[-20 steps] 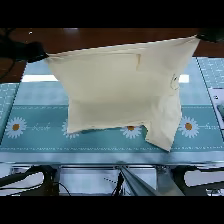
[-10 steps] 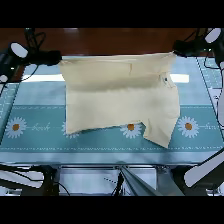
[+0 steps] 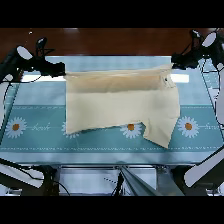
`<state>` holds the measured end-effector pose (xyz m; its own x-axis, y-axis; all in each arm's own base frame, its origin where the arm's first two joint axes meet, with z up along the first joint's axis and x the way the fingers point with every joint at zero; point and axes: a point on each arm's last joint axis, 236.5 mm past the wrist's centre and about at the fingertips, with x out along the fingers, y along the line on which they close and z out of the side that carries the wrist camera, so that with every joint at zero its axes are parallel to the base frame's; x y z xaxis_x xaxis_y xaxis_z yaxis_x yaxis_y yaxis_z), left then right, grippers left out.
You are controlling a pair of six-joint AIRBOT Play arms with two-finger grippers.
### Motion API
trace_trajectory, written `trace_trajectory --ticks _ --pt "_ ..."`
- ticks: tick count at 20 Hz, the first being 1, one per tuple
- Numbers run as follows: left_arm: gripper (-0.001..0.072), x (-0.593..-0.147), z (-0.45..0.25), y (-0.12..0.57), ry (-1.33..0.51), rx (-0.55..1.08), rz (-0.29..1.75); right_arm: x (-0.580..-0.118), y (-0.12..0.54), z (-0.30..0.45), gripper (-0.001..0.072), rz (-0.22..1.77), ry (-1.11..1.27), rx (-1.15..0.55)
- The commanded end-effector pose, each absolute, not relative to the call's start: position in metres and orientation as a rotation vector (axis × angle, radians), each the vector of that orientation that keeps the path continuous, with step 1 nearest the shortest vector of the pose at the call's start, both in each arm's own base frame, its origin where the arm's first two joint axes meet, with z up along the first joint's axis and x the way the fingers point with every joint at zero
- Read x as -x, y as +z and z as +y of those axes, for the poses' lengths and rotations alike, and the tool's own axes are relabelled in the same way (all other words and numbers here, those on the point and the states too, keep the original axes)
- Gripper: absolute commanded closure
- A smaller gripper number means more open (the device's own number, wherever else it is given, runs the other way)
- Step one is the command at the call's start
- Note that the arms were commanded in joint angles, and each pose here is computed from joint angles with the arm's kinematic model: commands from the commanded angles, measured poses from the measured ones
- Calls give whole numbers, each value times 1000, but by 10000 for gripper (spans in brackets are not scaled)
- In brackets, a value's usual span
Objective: Fold the shirts.
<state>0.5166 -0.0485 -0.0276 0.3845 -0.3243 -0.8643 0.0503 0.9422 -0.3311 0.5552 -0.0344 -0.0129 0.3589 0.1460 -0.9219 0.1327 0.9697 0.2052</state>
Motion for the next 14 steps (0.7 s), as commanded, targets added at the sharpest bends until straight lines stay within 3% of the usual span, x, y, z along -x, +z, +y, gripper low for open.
trace_trajectory --ticks 1,3,4,5,6,11,14 --pt "683 -487 -54 -37 -280 282 1292 -535 -20 -35 675 1299 -7 -247" --pt "680 -479 -56 -41 -291 284 1330 -535 -20 -35 669 1300 -17 -259" --pt "558 -476 -55 -42 -292 285 1343 -534 -20 -34 518 1303 -16 -259" --pt "346 -472 -54 -41 -292 292 1359 -529 -20 -35 406 1320 -6 -249" --pt "196 -464 -53 -39 -299 295 1390 -522 -18 -37 401 1346 13 -217" --pt "183 -412 -20 -21 -290 307 1559 -433 6 -106 384 1640 -145 14" --pt "183 -380 -7 -10 -268 347 1549 -407 19 -121 316 1631 -145 -98"
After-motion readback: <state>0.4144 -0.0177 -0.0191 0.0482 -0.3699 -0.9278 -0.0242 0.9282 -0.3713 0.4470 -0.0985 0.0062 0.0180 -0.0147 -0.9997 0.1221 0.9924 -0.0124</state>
